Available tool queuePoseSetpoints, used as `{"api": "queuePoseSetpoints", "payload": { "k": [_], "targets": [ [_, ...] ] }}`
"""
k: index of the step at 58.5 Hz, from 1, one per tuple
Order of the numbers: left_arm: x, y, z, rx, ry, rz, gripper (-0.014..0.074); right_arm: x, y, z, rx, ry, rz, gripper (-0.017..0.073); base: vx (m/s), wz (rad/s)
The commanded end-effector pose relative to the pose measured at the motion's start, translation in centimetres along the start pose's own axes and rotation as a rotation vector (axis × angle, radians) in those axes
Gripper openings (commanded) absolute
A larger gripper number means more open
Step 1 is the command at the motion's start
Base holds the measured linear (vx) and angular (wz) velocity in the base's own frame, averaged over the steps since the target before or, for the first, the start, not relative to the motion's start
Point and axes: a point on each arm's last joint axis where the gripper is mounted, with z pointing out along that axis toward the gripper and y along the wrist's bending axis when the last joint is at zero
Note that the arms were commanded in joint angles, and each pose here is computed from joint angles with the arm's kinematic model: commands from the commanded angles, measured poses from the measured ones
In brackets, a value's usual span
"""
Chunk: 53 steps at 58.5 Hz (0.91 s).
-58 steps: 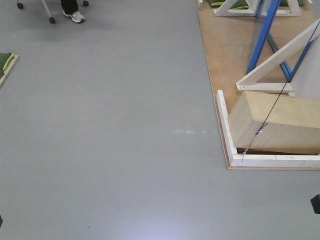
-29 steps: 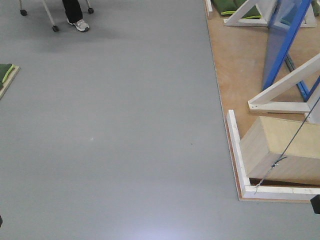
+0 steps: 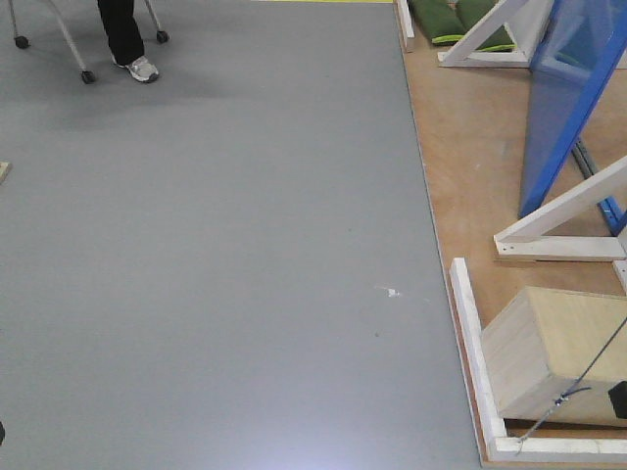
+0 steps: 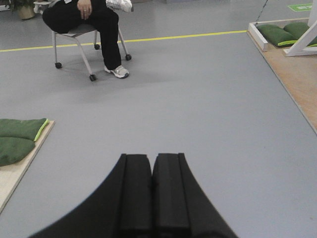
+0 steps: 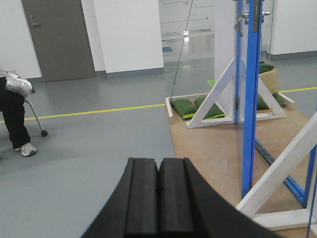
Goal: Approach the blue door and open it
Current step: 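Drive the base forward toward the blue door on the wooden platform, then drive closer and align the base beside the blue door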
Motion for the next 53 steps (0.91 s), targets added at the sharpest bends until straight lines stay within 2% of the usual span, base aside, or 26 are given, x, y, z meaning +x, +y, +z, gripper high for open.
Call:
{"api": "queuePoseSetpoints", "payload": {
  "k": [1, 53],
  "targets": [
    [-0.74, 0.02, -0.14, -0.003, -0.094, -0.008, 0.0070, -0.19, 0.04, -0.07, -0.010, -0.084, -0.011, 0.0002, 0.38, -0.05],
    [-0.74, 0.02, -0.13, -0.003, -0.093, -0.008, 0.0070, -0.18, 0.04, -0.07, -0.011, -0.083, -0.012, 0.0002, 0.39, -0.03]
  ]
}}
